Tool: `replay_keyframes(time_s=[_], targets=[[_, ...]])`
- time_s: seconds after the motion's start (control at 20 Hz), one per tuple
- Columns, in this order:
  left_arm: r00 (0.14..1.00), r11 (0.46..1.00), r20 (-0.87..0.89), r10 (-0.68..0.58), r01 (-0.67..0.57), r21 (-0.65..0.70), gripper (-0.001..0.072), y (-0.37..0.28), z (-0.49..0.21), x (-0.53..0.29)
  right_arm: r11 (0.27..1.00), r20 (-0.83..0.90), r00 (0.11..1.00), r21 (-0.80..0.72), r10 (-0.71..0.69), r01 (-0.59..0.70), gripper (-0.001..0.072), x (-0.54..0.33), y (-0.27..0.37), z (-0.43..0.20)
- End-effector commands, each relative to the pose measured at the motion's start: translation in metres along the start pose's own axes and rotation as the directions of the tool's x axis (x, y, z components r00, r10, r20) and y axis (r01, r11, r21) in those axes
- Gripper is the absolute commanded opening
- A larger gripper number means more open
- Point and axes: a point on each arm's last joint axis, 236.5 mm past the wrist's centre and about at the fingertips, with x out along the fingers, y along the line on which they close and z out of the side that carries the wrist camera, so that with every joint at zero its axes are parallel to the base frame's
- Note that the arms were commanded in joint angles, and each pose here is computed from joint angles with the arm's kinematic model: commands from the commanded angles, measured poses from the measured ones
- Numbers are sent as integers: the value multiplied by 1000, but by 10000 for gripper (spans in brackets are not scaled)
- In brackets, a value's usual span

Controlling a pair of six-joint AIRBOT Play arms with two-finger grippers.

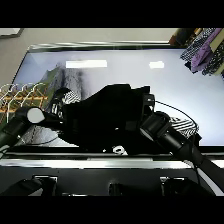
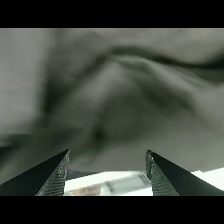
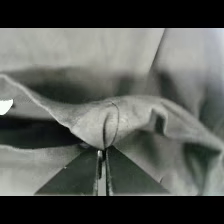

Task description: Fold the clothes and pants, and hang the long-sleeved shirts on hangers.

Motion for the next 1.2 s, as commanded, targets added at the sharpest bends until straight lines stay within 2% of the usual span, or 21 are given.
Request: replay_keyframes(time_s=[0.0, 0.15, 0.35, 0.55, 0.7, 1.15], targets=[[999, 998, 29, -26, 24, 58, 549, -45, -11, 12, 999, -75, 996, 21, 49, -48, 44, -6, 10, -18], [993, 996, 114, 6, -17, 89, 549, -63, 0, 15, 997, -102, 992, 36, 71, -68, 44, -7, 15, -24], [994, 989, 107, 5, -21, 148, 549, -86, 11, 24, 996, -113, 990, 36, 82, -78, 44, -7, 18, -27], [992, 954, 101, 76, -102, 283, 549, -84, 7, 42, 996, -114, 990, 36, 82, -78, 44, -7, 18, -27], [992, 929, 92, 91, -118, 352, 549, -85, 2, 48, 996, -109, 990, 37, 87, -84, 44, -7, 19, -26], [990, 921, 71, 119, -137, 365, 549, -80, 2, 74, 995, -106, 990, 38, 91, -87, 45, -7, 20, -25]])
